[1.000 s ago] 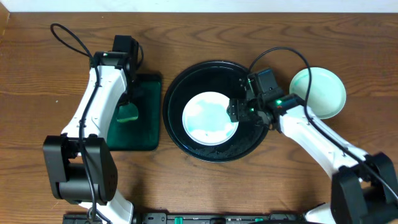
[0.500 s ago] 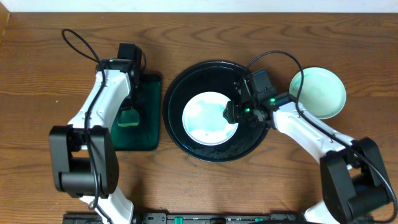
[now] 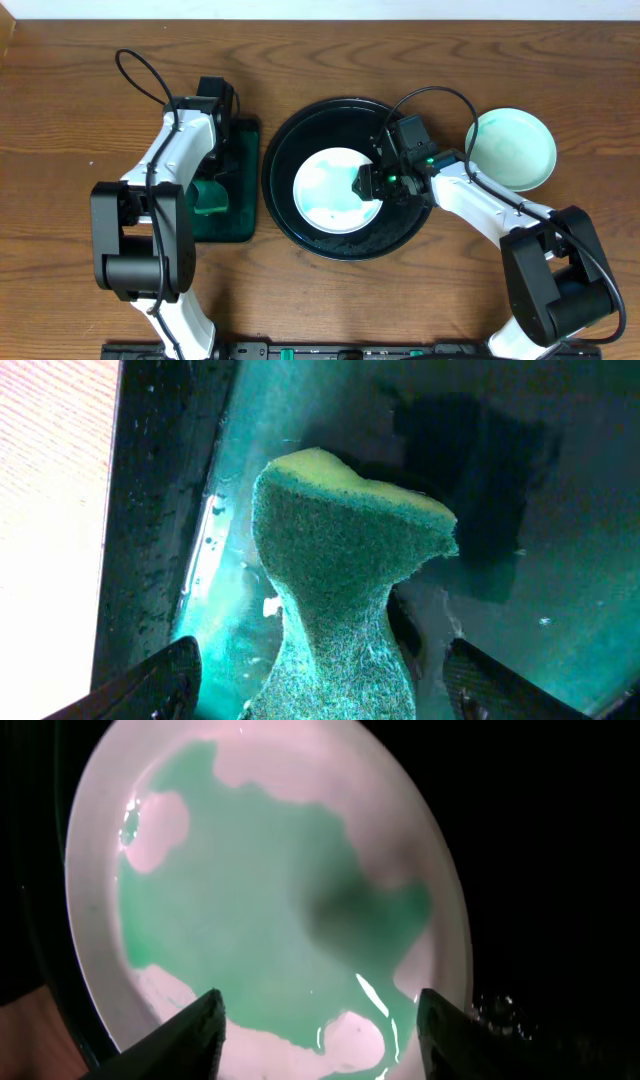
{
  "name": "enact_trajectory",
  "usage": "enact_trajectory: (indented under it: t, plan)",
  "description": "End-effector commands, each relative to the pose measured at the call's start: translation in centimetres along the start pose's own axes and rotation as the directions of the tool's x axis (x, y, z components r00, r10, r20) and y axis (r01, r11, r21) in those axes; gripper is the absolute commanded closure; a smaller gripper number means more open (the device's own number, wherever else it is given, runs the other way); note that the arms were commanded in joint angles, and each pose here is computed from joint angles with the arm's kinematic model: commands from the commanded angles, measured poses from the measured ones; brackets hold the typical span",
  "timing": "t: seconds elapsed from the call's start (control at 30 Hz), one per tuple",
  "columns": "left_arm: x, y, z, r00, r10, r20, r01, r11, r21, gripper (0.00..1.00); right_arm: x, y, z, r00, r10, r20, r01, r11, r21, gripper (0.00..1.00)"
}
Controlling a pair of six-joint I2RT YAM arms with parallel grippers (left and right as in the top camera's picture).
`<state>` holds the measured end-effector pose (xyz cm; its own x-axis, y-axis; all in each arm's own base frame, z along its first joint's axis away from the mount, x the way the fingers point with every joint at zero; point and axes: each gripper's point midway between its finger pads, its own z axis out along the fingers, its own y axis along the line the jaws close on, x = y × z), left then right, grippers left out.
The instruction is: Clean dirty plates on tray and stack at the side
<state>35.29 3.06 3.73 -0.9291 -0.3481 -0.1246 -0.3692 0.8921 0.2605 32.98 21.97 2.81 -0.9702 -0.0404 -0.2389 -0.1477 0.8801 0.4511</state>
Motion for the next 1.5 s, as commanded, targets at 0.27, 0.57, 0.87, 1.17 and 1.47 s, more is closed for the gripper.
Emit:
enact_trajectory:
  t: [0.27,0.57,0.87,1.17,1.47]
  plan:
    - [0.2,0.3,0.2,1.0,-0.011,-0.009,0.011,1.0,-0.009,0.22,-2.7,1.0,-3.2,0.988,-0.089,0.13,0.088,0.996,0.016,0.33]
    - [0.2,0.3,0.2,1.0,-0.011,-0.009,0.011,1.0,-0.01,0.21,-3.0,-1.6,-2.9,0.984,-0.108,0.143,0.086,0.985,0.149,0.27]
    - [0.2,0.3,0.2,1.0,-0.011,-0.008,0.011,1.0,-0.009,0.21,-1.7,-3.8,1.5,0.993,-0.102,0.055,0.091,0.98,0.176,0.37]
    - [0.2,0.3,0.2,1.0,-0.011,-0.008,0.011,1.0,-0.009,0.21,-2.1,-2.6,3.0,0.991,-0.118,0.066,0.111,0.989,0.1,0.99]
    - [0.2,0.3,0.2,1.0,-0.011,-0.008,0.011,1.0,-0.009,0.21,-2.3,-2.2,3.1,0.988,-0.135,0.077,0.127,0.987,0.098,0.99]
